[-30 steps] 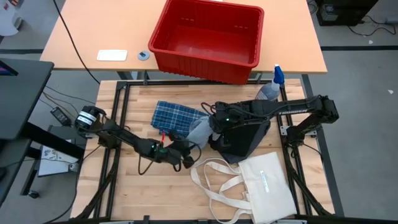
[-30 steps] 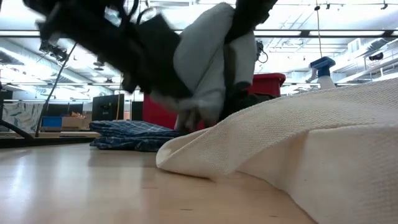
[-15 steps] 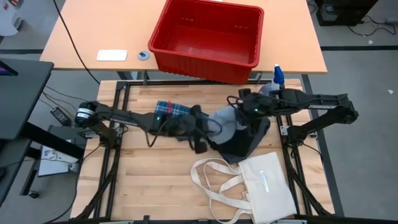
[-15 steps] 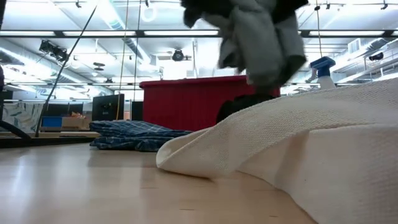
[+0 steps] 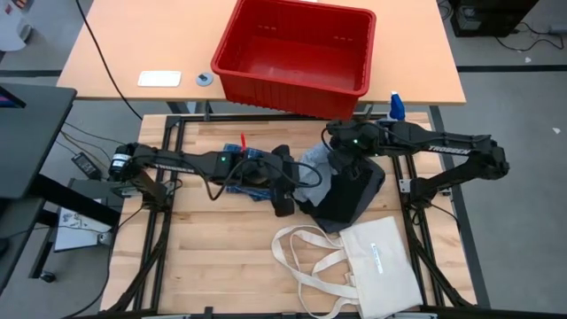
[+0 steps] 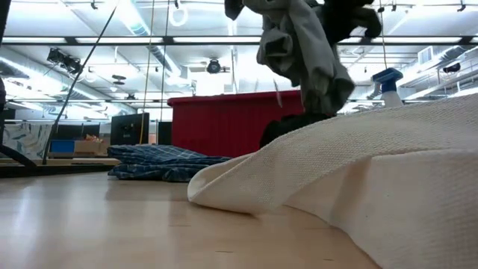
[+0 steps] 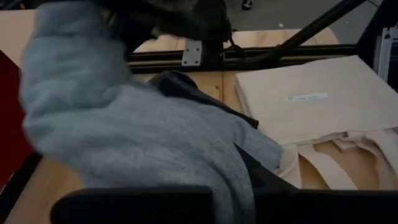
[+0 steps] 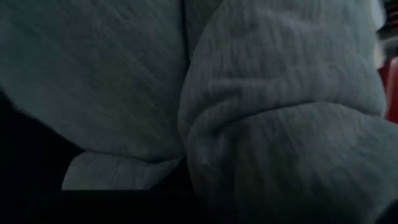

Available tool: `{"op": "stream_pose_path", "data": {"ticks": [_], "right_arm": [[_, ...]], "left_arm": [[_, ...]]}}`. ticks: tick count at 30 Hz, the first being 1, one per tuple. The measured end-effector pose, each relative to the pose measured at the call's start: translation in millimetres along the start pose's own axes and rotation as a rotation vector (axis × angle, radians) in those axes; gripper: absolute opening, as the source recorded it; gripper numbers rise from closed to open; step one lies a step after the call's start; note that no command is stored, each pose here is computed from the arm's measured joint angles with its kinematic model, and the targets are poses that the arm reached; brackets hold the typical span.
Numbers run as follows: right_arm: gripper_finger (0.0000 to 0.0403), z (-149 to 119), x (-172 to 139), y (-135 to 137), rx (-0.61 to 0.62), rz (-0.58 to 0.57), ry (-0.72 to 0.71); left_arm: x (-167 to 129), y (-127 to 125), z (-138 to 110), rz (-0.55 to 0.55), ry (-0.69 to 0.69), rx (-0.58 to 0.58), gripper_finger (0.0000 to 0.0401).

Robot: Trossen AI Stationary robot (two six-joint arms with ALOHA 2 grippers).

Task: Fold laundry
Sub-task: Stack the gray shirt on top of the black shirt

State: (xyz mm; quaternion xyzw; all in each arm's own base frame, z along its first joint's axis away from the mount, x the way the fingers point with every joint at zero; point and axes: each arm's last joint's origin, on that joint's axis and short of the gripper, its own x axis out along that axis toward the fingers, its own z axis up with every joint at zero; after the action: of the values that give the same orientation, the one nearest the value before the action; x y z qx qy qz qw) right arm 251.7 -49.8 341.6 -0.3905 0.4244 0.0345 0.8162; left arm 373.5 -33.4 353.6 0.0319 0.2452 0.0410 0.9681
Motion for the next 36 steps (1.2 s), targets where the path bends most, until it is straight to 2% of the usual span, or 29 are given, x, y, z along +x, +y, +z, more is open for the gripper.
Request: {"op": "stream_pose_path", "data": {"ticks": [4,8,11,14,17,20,24,29,32,36], "right_arm": [[0.0063,-7.8,14.0,-9.5,0.006,-0.006,0.024],[0.0071,-15.4,30.8,-15.6,0.118,0.036,0.029],[0.0095,-18.9,38.6,-12.8,0.15,0.081,0.071],[0.0134,-20.1,39.5,-12.5,0.108,0.07,0.102],[0.0169,-20.0,37.8,-18.3,0.014,-0.012,0.127],[0.0191,-22.1,35.9,-27.7,-0.03,-0.078,0.102],[0.02,-27.4,35.1,-29.8,-0.061,-0.084,0.137],[0.0201,-37.9,27.4,-20.9,0.056,0.004,0.208],[0.0206,-42.6,27.9,-15.9,0.078,0.059,0.25],[0.0223,-40.5,29.2,-25.3,0.021,-0.035,0.234]], "left_arm": [[-0.7,-2.4,-1.1,0.044,0.009,-0.02,0.0012],[0.4,1.2,-4.4,0.085,0.04,-0.045,0.0012],[1.2,2.7,-5.7,0.089,0.051,-0.062,0.0012],[1.1,2.3,-4.4,0.087,0.038,-0.059,0.0012],[-1.1,3.3,-3.2,0.107,0.031,-0.05,0.0012],[-3.3,7.4,0.0,0.116,0.009,-0.047,0.0012],[-2.7,7.9,-0.8,0.118,0.018,-0.026,0.0012],[-0.7,9.9,-0.6,0.12,0.012,-0.03,0.0012],[8.2,7.7,-5.5,0.096,0.039,-0.004,0.0011],[8.8,9.8,-5.3,0.131,0.039,0.057,0.0011]]}}
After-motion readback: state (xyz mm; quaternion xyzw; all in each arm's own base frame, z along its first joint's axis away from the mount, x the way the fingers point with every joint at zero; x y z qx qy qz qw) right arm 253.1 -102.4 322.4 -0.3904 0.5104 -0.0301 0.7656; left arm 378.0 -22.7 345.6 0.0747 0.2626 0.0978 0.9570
